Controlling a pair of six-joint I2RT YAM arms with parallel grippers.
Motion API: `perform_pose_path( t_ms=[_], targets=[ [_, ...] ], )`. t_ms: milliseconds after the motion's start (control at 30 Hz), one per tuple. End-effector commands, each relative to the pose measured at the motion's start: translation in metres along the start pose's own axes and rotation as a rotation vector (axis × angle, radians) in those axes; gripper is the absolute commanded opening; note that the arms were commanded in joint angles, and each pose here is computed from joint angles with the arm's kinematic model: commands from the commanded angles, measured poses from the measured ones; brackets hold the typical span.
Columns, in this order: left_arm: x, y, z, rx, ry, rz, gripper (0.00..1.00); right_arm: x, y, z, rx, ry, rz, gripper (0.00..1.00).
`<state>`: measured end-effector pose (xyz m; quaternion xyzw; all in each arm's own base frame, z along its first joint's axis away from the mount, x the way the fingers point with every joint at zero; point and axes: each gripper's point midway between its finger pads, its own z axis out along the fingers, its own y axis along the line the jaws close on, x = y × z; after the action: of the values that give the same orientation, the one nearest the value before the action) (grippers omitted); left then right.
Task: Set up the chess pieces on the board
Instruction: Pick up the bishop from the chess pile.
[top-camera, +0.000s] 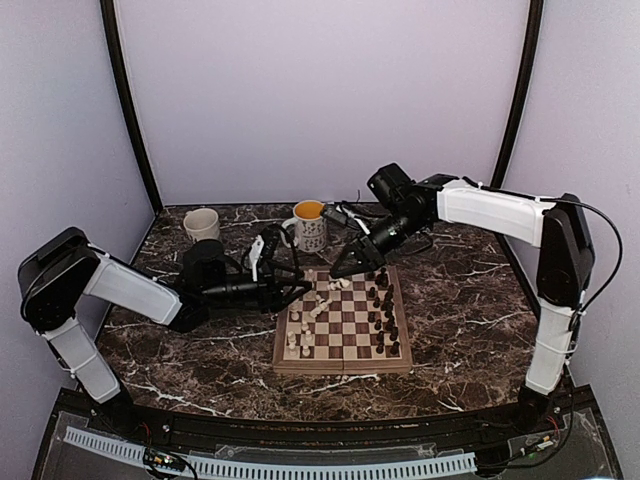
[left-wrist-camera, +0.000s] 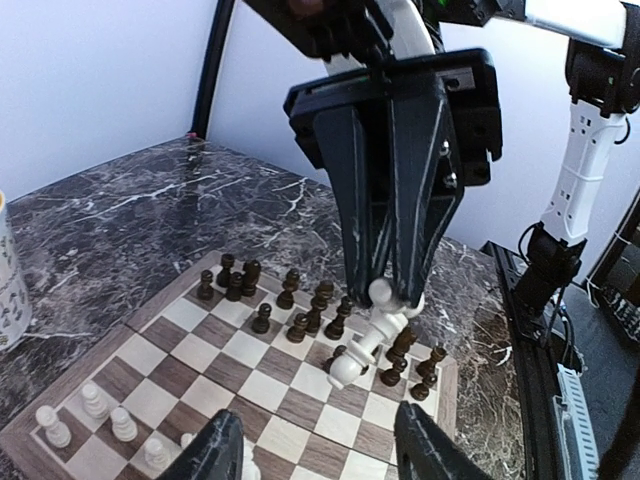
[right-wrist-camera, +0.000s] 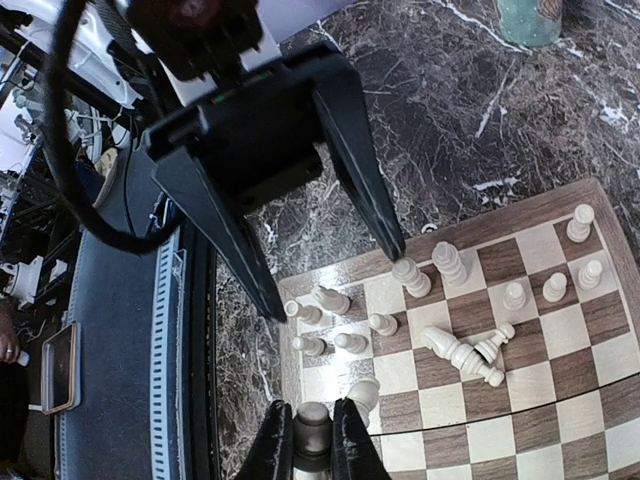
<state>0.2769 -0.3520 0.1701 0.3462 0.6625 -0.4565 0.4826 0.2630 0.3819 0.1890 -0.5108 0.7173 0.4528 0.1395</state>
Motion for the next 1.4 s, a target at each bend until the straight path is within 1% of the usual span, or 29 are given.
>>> perform_pose_path(
  t_ms=[0, 133, 400, 533, 667, 933, 1067, 1267, 1367],
  targets=[
    [-0.023, -0.028, 0.013, 0.179, -0.072, 0.093, 0.54, -0.027, 0.029, -0.023, -0.038, -0.068, -0.076, 0.08],
    [-0.016, -0.038, 0.027, 0.235, -0.033, 0.118, 0.54, -0.028, 0.033, -0.025, -0.042, -0.073, -0.082, 0.08],
    [-0.014, -0.041, 0.04, 0.258, -0.009, 0.169, 0.55, -0.028, 0.035, -0.023, -0.075, -0.073, -0.072, 0.09],
    [-0.009, -0.045, 0.048, 0.276, 0.025, 0.19, 0.52, -0.029, 0.036, -0.023, -0.08, -0.074, -0.074, 0.09],
    [-0.004, -0.047, 0.051, 0.281, 0.044, 0.195, 0.45, -0.027, 0.035, -0.022, -0.079, -0.07, -0.072, 0.09],
    [-0.001, -0.045, 0.052, 0.279, 0.06, 0.198, 0.22, -0.027, 0.035, -0.023, -0.077, -0.072, -0.075, 0.09],
    [-0.001, -0.05, 0.051, 0.307, 0.074, 0.187, 0.13, -0.027, 0.036, -0.023, -0.076, -0.074, -0.08, 0.09],
    [0.002, -0.05, 0.044, 0.286, 0.113, 0.135, 0.07, -0.031, 0.031, -0.027, -0.024, -0.092, -0.135, 0.08],
    [0.009, -0.042, 0.039, 0.211, 0.17, 0.078, 0.06, -0.035, 0.022, -0.031, 0.063, -0.149, -0.196, 0.08]
  ],
)
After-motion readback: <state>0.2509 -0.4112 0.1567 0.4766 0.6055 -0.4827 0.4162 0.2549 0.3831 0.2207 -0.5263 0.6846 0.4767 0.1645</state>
